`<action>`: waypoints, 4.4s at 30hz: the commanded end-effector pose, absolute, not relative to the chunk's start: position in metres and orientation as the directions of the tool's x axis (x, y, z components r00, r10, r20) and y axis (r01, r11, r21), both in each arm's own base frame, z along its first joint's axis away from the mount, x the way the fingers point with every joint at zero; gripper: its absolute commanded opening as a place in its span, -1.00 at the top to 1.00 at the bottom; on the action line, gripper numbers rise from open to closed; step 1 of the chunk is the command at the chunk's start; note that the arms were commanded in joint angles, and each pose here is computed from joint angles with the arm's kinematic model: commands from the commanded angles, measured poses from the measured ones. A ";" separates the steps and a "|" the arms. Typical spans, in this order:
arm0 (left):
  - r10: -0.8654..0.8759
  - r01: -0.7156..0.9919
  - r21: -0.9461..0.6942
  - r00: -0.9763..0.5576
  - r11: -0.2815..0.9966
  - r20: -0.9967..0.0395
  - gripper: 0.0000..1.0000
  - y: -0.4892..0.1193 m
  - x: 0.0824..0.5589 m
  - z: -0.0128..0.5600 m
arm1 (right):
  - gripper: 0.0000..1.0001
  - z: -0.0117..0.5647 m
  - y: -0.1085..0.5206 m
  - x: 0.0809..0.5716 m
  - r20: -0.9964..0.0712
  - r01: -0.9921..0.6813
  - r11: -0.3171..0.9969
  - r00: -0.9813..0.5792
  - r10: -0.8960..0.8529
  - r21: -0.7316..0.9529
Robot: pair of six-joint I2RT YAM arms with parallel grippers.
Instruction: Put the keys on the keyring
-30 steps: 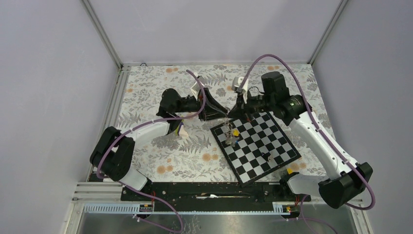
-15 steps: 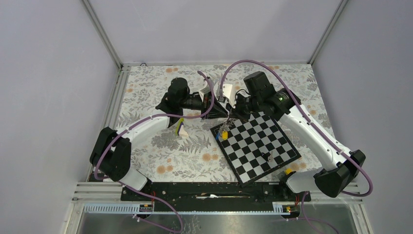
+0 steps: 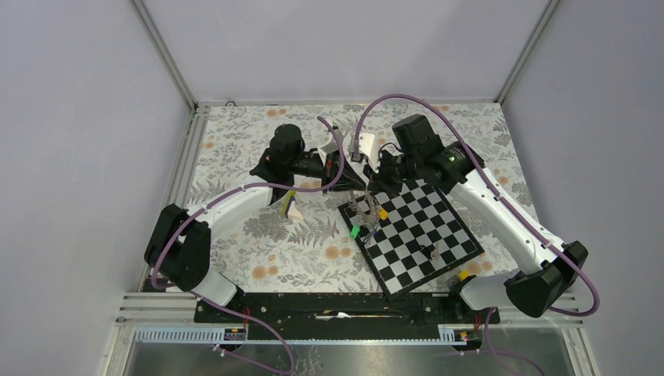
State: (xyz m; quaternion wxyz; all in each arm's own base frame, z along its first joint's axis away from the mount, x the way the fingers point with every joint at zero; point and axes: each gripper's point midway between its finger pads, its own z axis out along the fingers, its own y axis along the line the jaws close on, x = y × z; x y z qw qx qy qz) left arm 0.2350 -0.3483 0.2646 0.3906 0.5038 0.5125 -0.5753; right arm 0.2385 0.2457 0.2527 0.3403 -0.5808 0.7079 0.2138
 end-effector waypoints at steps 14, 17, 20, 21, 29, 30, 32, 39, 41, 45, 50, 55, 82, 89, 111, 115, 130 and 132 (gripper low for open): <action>0.018 0.966 -0.140 -0.139 -0.217 -0.990 1.00 -0.351 0.229 0.275 | 0.89 0.282 0.255 0.244 -0.835 -0.964 0.264 -0.117 -0.538 -0.035; -0.040 0.963 -0.178 -0.190 -0.203 -0.981 1.00 -0.346 0.228 0.287 | 0.55 0.290 0.248 0.249 -0.867 -0.951 0.307 -0.139 -0.479 -0.017; -0.137 0.960 -0.191 -0.222 -0.207 -0.966 1.00 -0.340 0.228 0.310 | 0.32 0.294 0.235 0.255 -0.904 -0.933 0.358 -0.187 -0.385 0.041; -0.157 0.955 -0.208 -0.243 -0.211 -0.957 1.00 -0.339 0.228 0.315 | 0.27 0.296 0.232 0.254 -0.914 -0.930 0.363 -0.201 -0.353 0.064; -0.269 0.919 -0.329 -0.380 -0.216 -0.885 1.00 -0.334 0.223 0.331 | 0.06 0.309 0.229 0.238 -0.951 -0.950 0.277 -0.213 -0.225 0.147; -0.279 0.916 -0.341 -0.391 -0.213 -0.877 1.00 -0.333 0.224 0.331 | 0.06 0.311 0.231 0.234 -0.953 -0.955 0.252 -0.211 -0.218 0.154; -0.296 0.912 -0.352 -0.403 -0.209 -0.866 1.00 -0.333 0.224 0.332 | 0.06 0.316 0.234 0.230 -0.956 -0.961 0.215 -0.216 -0.198 0.173; -0.308 0.908 -0.347 -0.409 -0.235 -0.859 1.00 -0.334 0.217 0.331 | 0.12 0.319 0.242 0.222 -0.953 -0.963 0.129 -0.256 -0.160 0.237; -0.312 0.907 -0.346 -0.410 -0.241 -0.857 1.00 -0.335 0.216 0.333 | 0.13 0.317 0.243 0.222 -0.952 -0.962 0.120 -0.263 -0.159 0.246; -0.315 0.905 -0.348 -0.413 -0.244 -0.854 1.00 -0.336 0.217 0.333 | 0.13 0.311 0.245 0.222 -0.947 -0.957 0.115 -0.282 -0.153 0.267; -0.319 0.905 -0.347 -0.413 -0.246 -0.853 1.00 -0.336 0.216 0.334 | 0.16 0.308 0.245 0.223 -0.945 -0.954 0.112 -0.291 -0.151 0.277; -0.318 0.904 -0.347 -0.414 -0.248 -0.853 1.00 -0.337 0.215 0.334 | 0.30 0.307 0.248 0.223 -0.942 -0.951 0.095 -0.305 -0.143 0.294; -0.084 0.966 -0.184 -0.201 -0.179 -0.976 0.35 -0.350 0.233 0.309 | 1.00 0.293 0.238 0.228 -0.873 -0.975 0.217 -0.064 -0.484 -0.049; 0.008 0.976 -0.117 -0.117 -0.185 -0.993 0.33 -0.355 0.238 0.295 | 1.00 0.291 0.240 0.231 -0.844 -0.972 0.212 -0.028 -0.535 -0.101; 0.055 0.965 -0.094 -0.083 -0.244 -0.995 0.68 -0.360 0.226 0.286 | 1.00 0.276 0.247 0.230 -0.838 -0.976 0.212 -0.084 -0.540 -0.039; 0.055 0.965 -0.093 -0.082 -0.243 -0.995 0.65 -0.360 0.226 0.287 | 1.00 0.274 0.246 0.229 -0.836 -0.977 0.212 -0.089 -0.541 -0.033; 0.033 0.960 -0.090 -0.084 -0.266 -0.996 0.45 -0.357 0.218 0.294 | 1.00 0.264 0.246 0.228 -0.828 -0.978 0.210 -0.108 -0.549 -0.011; 0.029 0.959 -0.086 -0.081 -0.269 -0.996 0.45 -0.357 0.218 0.296 | 1.00 0.264 0.247 0.228 -0.829 -0.978 0.209 -0.110 -0.548 -0.008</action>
